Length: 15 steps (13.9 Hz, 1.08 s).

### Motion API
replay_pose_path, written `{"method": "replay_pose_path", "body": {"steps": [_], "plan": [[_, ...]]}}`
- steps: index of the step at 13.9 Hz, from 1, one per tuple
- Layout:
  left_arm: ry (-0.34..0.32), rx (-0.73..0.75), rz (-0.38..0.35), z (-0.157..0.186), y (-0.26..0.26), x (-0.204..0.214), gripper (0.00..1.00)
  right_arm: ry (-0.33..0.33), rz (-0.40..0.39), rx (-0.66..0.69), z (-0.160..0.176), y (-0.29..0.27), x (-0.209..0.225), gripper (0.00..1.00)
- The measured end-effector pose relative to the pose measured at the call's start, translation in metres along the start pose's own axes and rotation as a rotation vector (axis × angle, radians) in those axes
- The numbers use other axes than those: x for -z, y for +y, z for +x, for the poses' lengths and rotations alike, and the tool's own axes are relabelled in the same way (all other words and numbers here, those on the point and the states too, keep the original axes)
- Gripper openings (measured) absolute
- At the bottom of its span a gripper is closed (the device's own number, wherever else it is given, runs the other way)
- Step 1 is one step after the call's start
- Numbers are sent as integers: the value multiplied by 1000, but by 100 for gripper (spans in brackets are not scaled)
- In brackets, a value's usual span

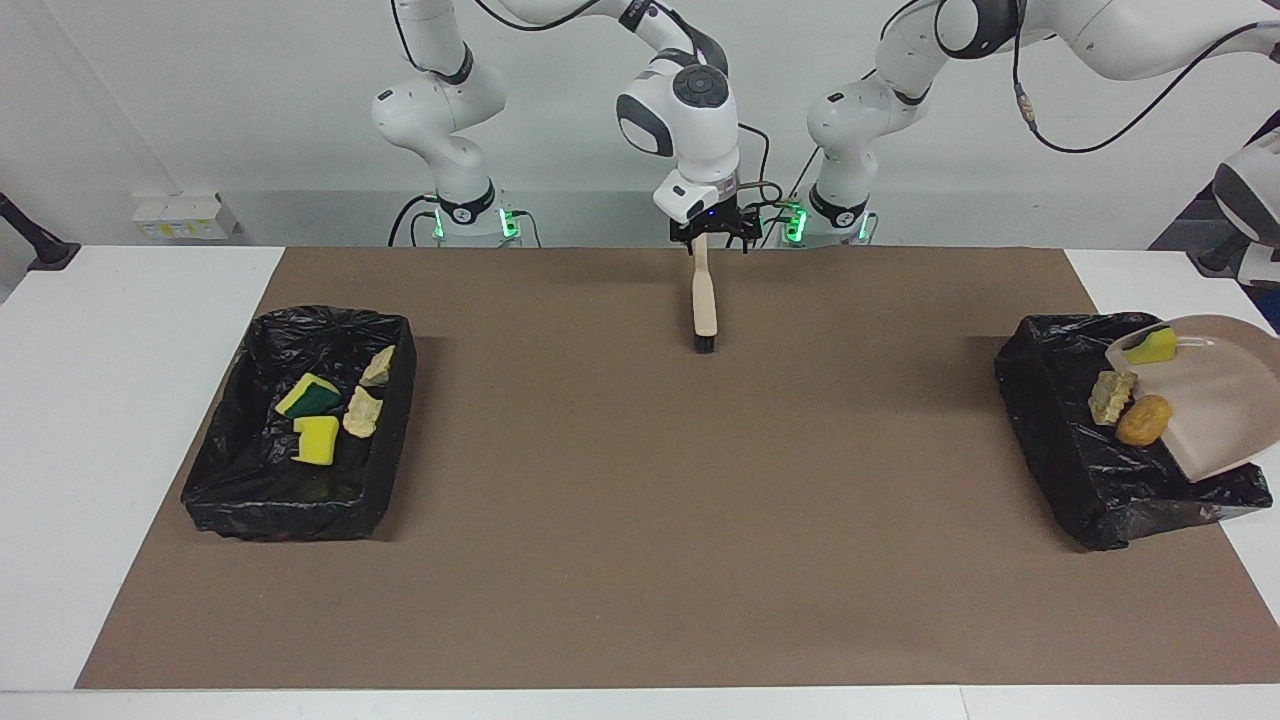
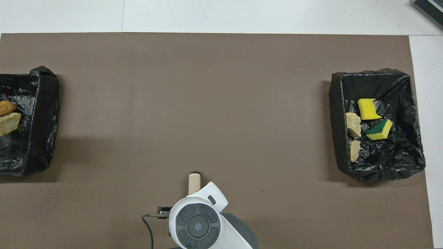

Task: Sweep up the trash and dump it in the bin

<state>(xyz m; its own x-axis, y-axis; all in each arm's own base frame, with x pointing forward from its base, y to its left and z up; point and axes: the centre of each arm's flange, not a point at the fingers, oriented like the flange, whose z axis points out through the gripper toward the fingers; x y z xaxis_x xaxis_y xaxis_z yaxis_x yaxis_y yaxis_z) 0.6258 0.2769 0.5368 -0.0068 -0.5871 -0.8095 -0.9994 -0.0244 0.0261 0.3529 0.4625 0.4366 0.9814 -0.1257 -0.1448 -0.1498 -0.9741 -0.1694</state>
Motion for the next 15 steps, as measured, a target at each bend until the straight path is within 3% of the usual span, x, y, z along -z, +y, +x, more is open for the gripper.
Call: {"method": "replay_pose_path", "body": {"steps": [2,4,6,9,11,15], "plan": [[-95,1,-3,-6,4,15,31,21,-20,-9,24,7,44,100],[-146,15,10,-22,12,28,31,62,-51,-8,55,27,90,100],[-157,31,23,-34,20,43,31,99,-48,-16,81,50,123,100],[-150,18,45,-20,16,73,31,133,-58,-29,110,97,163,100],[-91,17,70,2,8,98,31,150,-66,-30,132,139,188,100],[177,77,88,43,3,138,31,172,-109,22,171,231,232,100]]}}
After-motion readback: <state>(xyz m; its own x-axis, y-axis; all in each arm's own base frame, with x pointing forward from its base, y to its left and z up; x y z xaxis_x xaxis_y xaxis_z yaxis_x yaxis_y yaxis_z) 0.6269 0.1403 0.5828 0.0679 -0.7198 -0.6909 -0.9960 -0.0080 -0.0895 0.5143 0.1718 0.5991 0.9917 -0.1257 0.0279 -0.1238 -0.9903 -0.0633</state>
